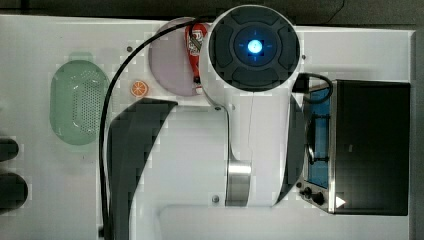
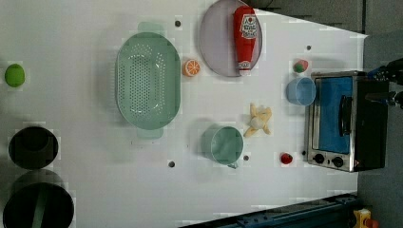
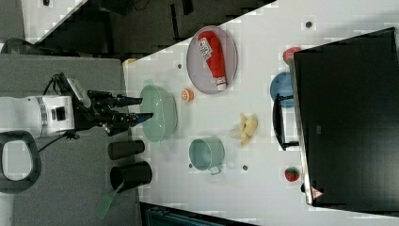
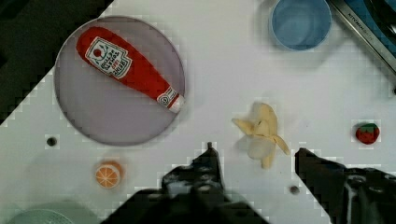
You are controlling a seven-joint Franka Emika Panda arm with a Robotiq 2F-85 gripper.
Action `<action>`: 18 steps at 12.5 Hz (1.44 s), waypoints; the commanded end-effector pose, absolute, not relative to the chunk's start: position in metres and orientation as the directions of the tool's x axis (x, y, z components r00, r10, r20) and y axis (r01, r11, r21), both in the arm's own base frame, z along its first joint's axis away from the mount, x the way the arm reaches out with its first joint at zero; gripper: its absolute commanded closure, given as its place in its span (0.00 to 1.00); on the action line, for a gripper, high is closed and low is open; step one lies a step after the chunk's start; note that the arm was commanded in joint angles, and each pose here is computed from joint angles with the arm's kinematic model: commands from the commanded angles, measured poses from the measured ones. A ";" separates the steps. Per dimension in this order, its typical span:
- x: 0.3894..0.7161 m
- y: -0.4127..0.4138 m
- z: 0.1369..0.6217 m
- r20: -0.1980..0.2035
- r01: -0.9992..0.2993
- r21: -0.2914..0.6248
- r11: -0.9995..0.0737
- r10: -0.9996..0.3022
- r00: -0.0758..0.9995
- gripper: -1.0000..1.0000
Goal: Pick banana from table and place on oven.
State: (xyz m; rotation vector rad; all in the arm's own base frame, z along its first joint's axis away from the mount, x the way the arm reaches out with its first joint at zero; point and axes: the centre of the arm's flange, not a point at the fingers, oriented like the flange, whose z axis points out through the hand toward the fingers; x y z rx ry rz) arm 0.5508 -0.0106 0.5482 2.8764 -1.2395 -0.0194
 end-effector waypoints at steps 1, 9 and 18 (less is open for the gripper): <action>0.364 -0.025 0.629 0.000 -0.784 0.006 -0.621 -0.784 0.621 0.21; 0.393 -0.025 0.578 -0.018 -0.782 0.030 -0.623 -0.783 0.622 0.00; 0.479 -0.026 0.359 -0.006 -0.778 0.031 -0.628 -0.778 0.628 0.00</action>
